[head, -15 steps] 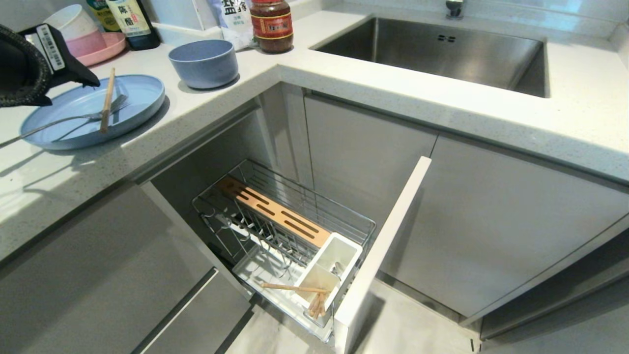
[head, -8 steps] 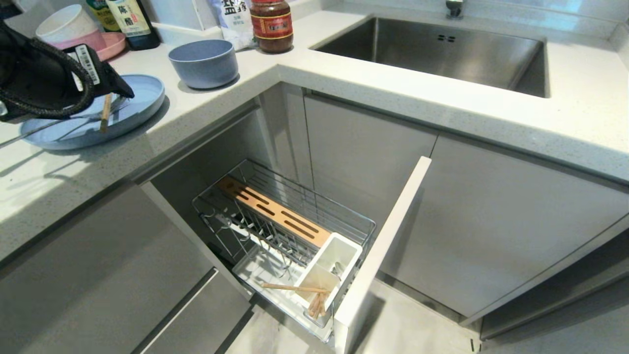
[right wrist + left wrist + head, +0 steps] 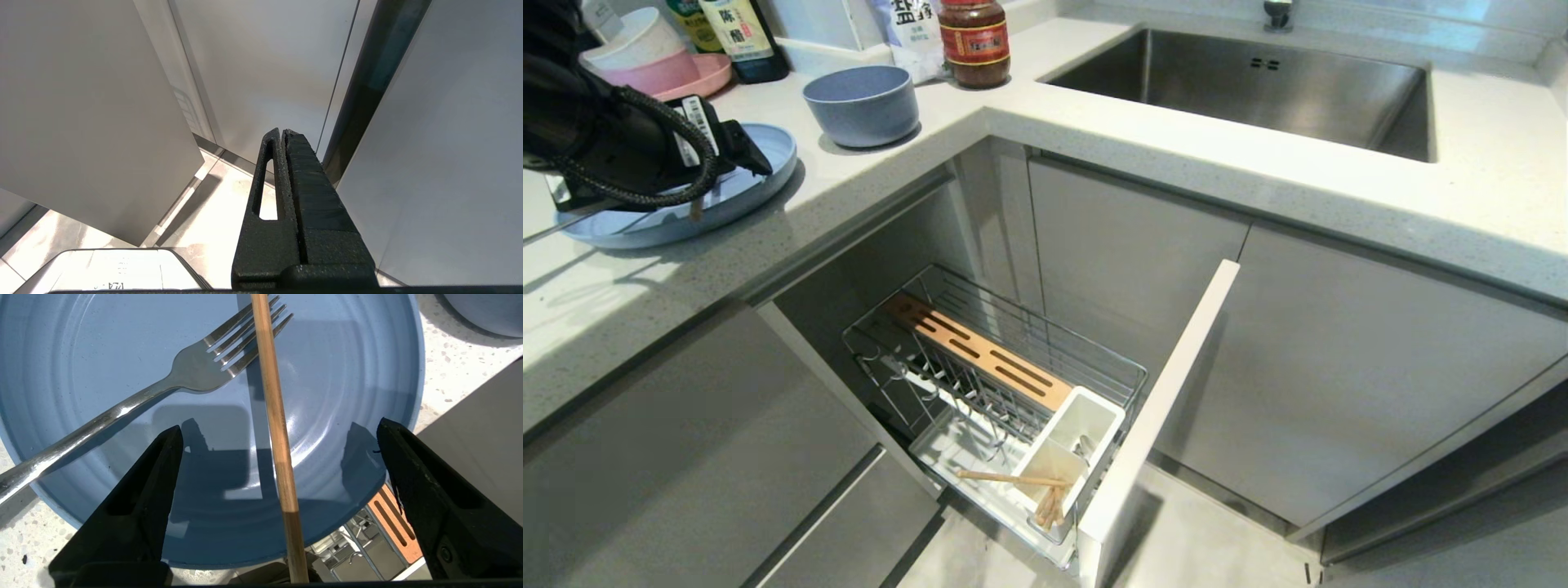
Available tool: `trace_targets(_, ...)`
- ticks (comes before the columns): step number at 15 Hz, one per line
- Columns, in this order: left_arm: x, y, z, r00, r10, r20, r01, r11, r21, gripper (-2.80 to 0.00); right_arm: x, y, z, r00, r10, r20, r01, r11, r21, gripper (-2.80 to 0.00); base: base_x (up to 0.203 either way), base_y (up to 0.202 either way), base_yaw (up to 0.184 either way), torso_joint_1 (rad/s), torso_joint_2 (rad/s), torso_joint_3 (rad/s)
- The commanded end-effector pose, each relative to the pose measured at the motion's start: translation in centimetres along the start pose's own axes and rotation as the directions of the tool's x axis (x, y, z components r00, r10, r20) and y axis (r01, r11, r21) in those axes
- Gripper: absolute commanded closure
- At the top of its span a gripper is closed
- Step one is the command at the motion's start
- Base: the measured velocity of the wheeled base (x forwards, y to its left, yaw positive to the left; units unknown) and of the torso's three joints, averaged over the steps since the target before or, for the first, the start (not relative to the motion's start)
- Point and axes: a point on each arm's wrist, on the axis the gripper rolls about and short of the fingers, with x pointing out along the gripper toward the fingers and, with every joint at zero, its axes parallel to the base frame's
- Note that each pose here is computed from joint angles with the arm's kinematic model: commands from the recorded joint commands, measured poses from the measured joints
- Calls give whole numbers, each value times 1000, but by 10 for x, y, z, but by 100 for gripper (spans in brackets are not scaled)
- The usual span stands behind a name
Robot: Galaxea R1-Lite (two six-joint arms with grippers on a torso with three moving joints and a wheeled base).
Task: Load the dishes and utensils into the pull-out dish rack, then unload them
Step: Pick up the chopsticks and place it in the cupboard
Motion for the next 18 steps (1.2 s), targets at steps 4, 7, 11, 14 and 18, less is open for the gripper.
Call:
trace_targets(4,5,-2,-1,1000,5,-5,-5,1000,2,-280,0,0,0,1000,0,3,0,1000,0,0,0,0,0,0,0,0)
trace_targets(7,7,-3,-1,1000,6,-9,-6,1000,2,-280,0,0,0,1000,0,3,0,1000,1,0,0,0,0,0,0,0)
trace_targets(11,7,-3,-1,1000,8,-8,-8,1000,2,0,0,0,0,1000,0,3,0,1000,1,0,0,0,0,0,0,0)
trace_targets(14,6,-3,-1,1000,7,-7,-7,1000,1,0,0,0,0,1000,0,3,0,1000,-1,0,0,0,0,0,0,0)
trace_targets(18,5,-2,-1,1000,9,-4,-9,1000,0,0,0,0,0,1000,0,3,0,1000,-1,0,0,0,0,0,0,0)
